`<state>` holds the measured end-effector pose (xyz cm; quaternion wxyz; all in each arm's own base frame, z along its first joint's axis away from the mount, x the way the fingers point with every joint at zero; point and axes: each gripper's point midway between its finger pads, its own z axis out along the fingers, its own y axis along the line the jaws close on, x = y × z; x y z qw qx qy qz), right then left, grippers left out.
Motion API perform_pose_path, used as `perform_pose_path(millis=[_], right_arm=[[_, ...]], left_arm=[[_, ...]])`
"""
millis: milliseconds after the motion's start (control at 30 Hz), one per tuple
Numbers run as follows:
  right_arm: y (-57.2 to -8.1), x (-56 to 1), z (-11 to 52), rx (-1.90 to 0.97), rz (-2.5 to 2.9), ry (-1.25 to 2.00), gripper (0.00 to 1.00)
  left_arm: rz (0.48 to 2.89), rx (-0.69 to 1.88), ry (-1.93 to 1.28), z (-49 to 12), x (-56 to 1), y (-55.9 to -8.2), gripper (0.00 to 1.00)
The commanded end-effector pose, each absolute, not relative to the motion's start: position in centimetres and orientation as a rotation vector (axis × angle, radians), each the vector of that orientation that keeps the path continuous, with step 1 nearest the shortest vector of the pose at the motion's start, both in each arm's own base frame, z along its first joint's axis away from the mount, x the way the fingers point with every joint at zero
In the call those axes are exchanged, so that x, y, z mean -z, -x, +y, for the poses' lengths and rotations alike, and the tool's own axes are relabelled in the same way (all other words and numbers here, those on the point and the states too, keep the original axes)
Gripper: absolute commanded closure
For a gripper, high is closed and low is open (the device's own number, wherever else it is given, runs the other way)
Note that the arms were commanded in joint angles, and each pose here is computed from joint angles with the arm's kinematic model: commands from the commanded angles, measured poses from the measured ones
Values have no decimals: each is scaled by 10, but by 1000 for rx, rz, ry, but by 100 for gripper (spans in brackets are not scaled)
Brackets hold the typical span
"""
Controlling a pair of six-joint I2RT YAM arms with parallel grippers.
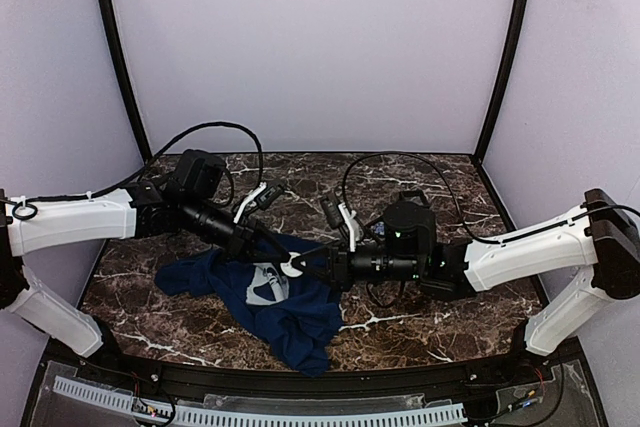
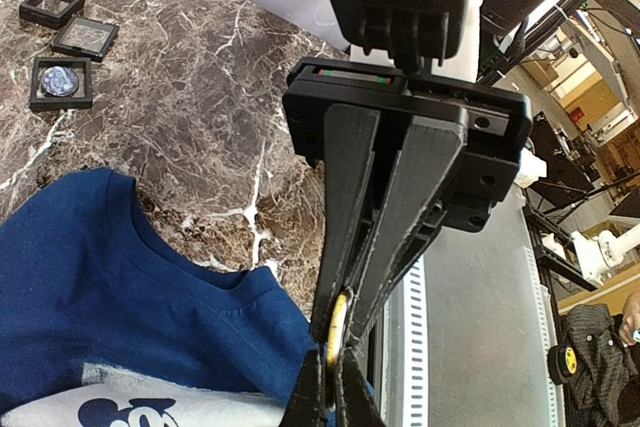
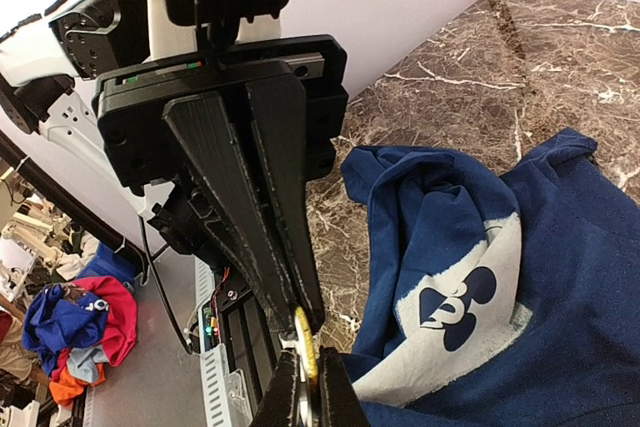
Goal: Remove the brooch from the garment
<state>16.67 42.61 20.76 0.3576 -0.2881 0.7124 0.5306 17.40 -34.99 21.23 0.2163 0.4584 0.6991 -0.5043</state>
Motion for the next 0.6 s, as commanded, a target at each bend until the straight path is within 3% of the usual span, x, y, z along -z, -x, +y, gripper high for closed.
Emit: perform_pose_path(millis=[0, 567], right_arm=[[-209, -215, 412, -1259, 1825, 499, 97], [-208, -244, 408, -1347, 1736, 432, 94]], left_arm=[[1879, 1523, -1357, -353, -222, -148, 99], [1879, 1503, -1355, -353, -223, -149, 99]])
